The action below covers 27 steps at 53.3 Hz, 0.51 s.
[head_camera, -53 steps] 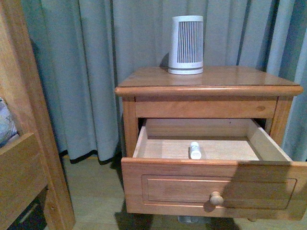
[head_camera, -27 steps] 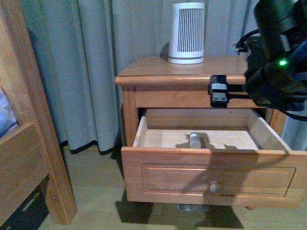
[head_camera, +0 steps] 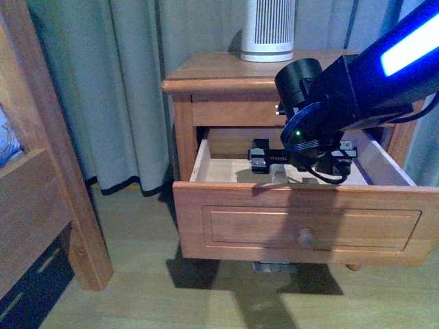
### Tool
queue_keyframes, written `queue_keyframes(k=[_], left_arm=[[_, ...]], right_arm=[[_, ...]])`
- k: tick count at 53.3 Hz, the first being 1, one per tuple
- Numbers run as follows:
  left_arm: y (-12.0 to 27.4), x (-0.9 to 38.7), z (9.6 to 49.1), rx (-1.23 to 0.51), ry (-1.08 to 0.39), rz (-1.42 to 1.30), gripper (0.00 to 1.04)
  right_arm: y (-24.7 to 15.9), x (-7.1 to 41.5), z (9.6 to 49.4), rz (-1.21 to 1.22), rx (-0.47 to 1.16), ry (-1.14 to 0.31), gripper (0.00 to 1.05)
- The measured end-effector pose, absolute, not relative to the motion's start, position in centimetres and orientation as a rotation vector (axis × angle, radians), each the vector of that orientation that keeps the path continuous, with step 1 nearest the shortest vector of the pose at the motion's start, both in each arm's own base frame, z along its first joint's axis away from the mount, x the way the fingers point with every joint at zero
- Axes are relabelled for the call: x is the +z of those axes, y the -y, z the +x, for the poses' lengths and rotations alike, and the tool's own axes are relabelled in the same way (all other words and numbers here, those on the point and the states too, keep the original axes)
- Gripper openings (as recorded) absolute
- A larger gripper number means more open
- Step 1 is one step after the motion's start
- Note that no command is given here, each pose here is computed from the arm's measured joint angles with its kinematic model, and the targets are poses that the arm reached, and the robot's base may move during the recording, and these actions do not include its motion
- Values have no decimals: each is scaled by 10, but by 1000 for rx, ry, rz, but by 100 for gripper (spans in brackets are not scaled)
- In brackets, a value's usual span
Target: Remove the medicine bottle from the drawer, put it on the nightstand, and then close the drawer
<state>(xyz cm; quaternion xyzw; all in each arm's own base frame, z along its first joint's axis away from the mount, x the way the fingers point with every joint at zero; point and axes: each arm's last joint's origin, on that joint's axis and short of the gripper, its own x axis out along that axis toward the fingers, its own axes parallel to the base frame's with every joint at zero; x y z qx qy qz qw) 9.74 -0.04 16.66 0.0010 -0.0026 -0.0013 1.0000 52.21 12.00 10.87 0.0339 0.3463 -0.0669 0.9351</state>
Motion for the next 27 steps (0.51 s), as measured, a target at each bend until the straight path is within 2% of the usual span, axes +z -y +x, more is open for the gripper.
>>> queue_keyframes(k=[10,18,27], left_arm=[[0,167,97,-3,5,2,98],[0,167,97,-3,5,2,98],[0,167,97,-3,5,2,98]], right_arm=[[-127,80,543,64,-146,-739,98],[-135,82,549,71,-136,-720,97],[-140,80,548,64,-134,-720,66]])
